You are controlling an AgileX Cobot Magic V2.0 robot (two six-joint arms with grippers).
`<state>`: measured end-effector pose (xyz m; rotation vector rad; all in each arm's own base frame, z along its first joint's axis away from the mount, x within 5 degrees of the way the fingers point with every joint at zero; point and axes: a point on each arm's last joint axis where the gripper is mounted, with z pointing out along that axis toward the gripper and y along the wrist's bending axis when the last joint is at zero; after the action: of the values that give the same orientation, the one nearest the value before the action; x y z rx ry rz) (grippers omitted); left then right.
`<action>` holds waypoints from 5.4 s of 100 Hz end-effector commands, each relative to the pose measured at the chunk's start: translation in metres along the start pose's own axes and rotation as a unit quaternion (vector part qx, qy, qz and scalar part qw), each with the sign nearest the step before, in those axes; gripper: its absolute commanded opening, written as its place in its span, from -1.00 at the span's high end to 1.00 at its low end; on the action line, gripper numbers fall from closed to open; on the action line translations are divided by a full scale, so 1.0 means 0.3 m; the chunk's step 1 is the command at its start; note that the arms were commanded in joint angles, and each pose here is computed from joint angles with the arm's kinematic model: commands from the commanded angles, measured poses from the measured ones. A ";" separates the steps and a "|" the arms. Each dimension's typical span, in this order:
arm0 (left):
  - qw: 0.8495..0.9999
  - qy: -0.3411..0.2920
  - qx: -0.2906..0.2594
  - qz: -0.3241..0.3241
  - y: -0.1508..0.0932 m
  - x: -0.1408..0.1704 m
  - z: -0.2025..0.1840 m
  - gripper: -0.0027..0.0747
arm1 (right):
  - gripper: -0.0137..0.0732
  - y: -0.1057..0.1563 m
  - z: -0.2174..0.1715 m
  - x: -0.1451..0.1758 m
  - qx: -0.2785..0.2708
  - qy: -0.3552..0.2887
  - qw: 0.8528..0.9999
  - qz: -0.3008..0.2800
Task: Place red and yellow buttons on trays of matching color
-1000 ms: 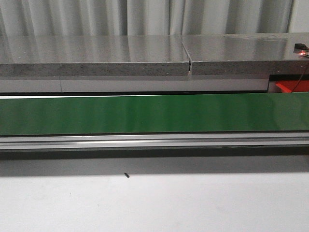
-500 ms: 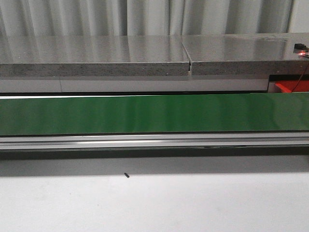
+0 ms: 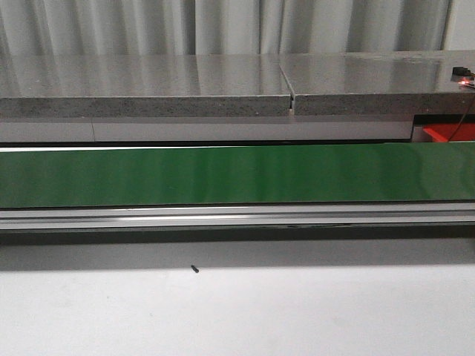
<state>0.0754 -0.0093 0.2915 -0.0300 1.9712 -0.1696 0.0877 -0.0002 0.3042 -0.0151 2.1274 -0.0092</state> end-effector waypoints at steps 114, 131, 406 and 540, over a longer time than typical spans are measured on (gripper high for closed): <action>0.999 -0.045 0.004 -0.008 -0.005 -0.047 -0.012 0.98 | 0.90 0.004 -0.043 0.014 -0.004 -0.054 0.999 -0.007; 0.999 -0.046 0.005 -0.010 -0.006 -0.047 -0.012 0.98 | 0.90 0.004 -0.043 0.014 -0.004 -0.054 0.999 -0.007; 0.887 0.323 -0.250 -0.216 0.816 -0.308 0.861 -0.45 | 0.90 0.004 -0.043 0.014 -0.004 -0.053 0.999 -0.007; 0.945 0.225 -0.185 -0.149 0.470 -0.504 0.656 0.61 | 0.90 0.004 -0.043 0.014 -0.004 -0.053 0.999 -0.007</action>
<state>0.3264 0.1364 0.3089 -0.6380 2.5123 0.0082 0.0723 0.0011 0.2952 -0.0265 2.1031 0.0007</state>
